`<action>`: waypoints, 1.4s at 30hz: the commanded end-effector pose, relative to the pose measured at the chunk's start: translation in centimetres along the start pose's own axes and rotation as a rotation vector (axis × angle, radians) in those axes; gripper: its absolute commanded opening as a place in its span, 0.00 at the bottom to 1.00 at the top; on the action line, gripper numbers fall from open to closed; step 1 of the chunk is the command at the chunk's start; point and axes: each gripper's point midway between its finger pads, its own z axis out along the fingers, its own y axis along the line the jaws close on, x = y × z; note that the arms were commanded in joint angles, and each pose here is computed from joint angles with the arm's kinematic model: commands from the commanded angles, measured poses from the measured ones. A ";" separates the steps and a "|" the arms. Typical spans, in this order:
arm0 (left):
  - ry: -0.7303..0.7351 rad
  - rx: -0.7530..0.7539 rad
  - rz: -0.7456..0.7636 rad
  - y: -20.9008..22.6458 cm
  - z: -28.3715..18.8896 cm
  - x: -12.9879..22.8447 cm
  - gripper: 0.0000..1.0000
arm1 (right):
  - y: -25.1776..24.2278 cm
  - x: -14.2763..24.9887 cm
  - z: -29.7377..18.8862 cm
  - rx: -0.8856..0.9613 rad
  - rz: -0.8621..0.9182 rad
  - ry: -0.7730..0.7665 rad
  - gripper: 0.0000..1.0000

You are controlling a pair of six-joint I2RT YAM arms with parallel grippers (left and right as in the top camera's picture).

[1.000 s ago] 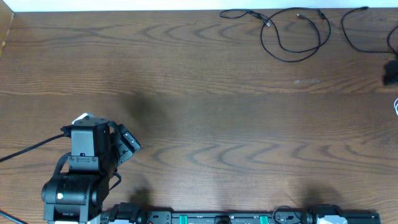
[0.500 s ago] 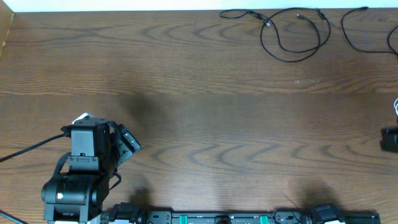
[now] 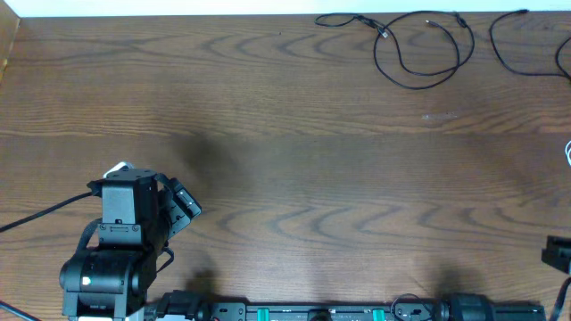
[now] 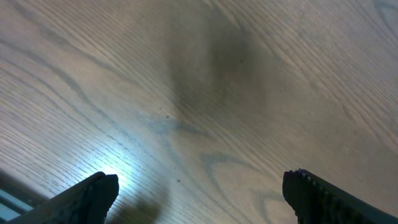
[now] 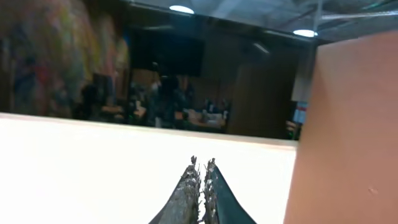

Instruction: Untangle cables

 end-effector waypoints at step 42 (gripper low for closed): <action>-0.003 -0.017 -0.003 0.3 0.1 0.0 0.91 | -1.3 -7.4 -15.1 0.016 -0.149 -0.403 0.99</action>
